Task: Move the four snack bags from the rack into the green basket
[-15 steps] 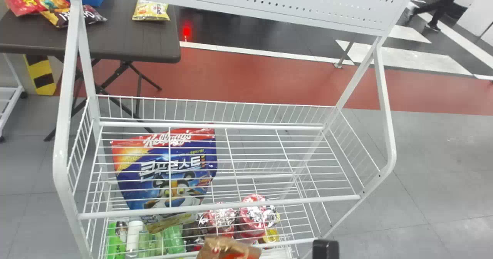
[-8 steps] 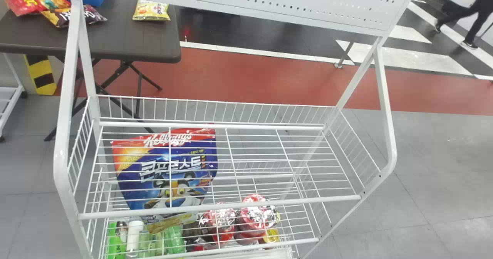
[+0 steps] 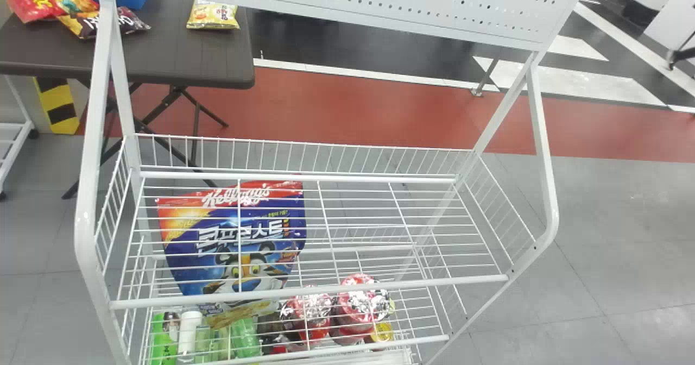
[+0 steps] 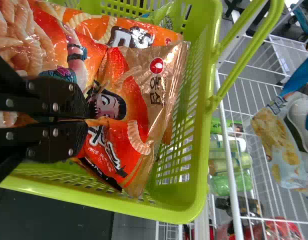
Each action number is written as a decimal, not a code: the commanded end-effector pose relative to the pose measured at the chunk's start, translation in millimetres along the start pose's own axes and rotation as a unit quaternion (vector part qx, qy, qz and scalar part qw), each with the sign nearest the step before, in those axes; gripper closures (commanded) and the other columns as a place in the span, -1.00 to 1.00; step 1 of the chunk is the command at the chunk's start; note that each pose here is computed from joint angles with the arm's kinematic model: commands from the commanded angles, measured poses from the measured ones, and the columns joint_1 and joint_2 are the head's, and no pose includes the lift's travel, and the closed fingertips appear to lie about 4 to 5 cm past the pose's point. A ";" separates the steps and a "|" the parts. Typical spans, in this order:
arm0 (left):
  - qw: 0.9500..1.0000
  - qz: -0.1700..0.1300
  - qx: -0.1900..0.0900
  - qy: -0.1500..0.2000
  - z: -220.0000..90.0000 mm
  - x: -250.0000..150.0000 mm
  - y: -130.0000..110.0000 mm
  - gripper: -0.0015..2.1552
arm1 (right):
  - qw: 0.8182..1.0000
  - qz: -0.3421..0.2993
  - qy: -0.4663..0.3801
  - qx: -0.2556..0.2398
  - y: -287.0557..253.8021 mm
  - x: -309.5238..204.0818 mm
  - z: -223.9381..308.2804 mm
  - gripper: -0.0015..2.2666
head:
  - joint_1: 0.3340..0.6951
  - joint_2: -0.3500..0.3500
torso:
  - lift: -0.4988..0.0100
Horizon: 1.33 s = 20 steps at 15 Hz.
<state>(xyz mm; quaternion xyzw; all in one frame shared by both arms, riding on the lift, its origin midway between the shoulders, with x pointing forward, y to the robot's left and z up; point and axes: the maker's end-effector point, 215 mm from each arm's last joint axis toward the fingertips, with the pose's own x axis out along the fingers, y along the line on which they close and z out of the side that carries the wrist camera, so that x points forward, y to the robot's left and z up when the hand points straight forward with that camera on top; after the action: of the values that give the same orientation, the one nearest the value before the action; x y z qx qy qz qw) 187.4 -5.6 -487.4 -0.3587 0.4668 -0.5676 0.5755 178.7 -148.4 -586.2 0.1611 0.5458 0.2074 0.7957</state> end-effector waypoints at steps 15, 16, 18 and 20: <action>1.000 0.003 0.000 0.001 -0.4 0.7 1.3 0.96 | 0.844 -0.115 -0.492 -0.180 108.7 -158.5 236.0 -0.95 | 1.00 -1.00 | 0.96; 1.000 0.002 0.000 0.000 0.0 0.3 0.9 0.96 | 0.845 -0.115 -0.492 -0.177 110.2 -158.1 235.4 -0.95 | 1.00 -1.00 | 0.96; 1.000 -0.001 0.000 -0.002 -0.2 -1.0 0.2 0.96 | 0.848 -0.115 -0.488 -0.173 111.1 -157.5 235.5 -0.95 | 1.00 -1.00 | 0.96; 1.000 0.000 0.007 -0.003 1.2 -0.9 0.9 0.96 | 0.846 -0.117 -0.490 -0.175 112.1 -162.8 237.5 -0.95 | 1.00 -0.95 | 0.96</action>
<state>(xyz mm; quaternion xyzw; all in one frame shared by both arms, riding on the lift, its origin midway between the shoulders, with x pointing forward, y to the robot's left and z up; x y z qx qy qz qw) 188.2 -4.8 -487.4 -0.3586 0.4642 -0.5682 0.5771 331.8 -140.1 -321.0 0.0365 0.0554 0.0995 0.9928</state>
